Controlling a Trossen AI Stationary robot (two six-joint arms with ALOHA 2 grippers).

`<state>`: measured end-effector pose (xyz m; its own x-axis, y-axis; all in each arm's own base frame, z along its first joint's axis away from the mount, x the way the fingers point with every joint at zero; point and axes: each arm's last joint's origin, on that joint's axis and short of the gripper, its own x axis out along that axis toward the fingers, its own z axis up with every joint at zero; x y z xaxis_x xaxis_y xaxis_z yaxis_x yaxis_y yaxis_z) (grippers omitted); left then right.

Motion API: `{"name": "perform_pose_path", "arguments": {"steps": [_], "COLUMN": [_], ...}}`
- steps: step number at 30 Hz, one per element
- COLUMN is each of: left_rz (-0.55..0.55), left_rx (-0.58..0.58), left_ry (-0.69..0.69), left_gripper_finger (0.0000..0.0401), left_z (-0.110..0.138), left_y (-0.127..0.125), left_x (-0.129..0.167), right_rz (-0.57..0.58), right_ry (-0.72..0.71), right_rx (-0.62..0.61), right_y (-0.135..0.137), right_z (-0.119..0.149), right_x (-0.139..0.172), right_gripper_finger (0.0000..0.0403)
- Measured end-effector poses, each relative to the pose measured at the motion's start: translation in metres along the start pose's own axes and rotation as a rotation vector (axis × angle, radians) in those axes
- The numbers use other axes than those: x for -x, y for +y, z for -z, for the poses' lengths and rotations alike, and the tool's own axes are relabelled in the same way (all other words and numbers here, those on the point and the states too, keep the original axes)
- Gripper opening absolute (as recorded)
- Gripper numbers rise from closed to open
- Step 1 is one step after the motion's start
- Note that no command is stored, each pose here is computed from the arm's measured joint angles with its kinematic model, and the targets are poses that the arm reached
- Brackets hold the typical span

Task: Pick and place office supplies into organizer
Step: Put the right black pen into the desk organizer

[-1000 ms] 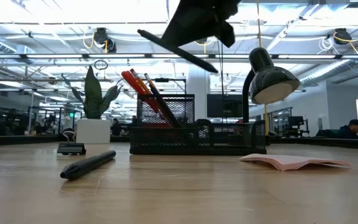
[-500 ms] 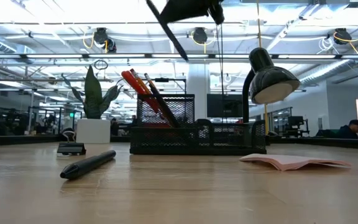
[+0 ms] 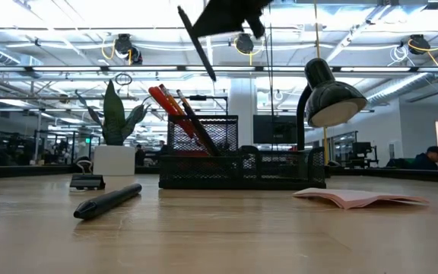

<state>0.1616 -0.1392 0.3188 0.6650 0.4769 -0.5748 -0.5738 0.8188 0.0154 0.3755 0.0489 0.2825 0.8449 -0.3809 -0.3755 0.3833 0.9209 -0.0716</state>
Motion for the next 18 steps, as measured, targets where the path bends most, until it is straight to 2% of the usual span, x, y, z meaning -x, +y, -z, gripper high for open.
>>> {"name": "perform_pose_path", "arguments": {"steps": [9,18], "left_rz": [0.000,-0.001], "left_rx": [-0.003,-0.003], "left_ry": [0.000,-0.001], "left_gripper_finger": [0.0053,0.0053], "left_z": [0.000,0.000], "left_y": [0.000,0.000], "left_x": [0.000,0.000], "right_rz": [-0.001,-0.015], "right_ry": [-0.013,-0.021], "right_rx": [-0.021,-0.020], "right_y": [-0.009,-0.005], "right_z": [0.027,0.035], "right_x": [-0.010,-0.009], "right_gripper_finger": [0.0017,0.0017]}}
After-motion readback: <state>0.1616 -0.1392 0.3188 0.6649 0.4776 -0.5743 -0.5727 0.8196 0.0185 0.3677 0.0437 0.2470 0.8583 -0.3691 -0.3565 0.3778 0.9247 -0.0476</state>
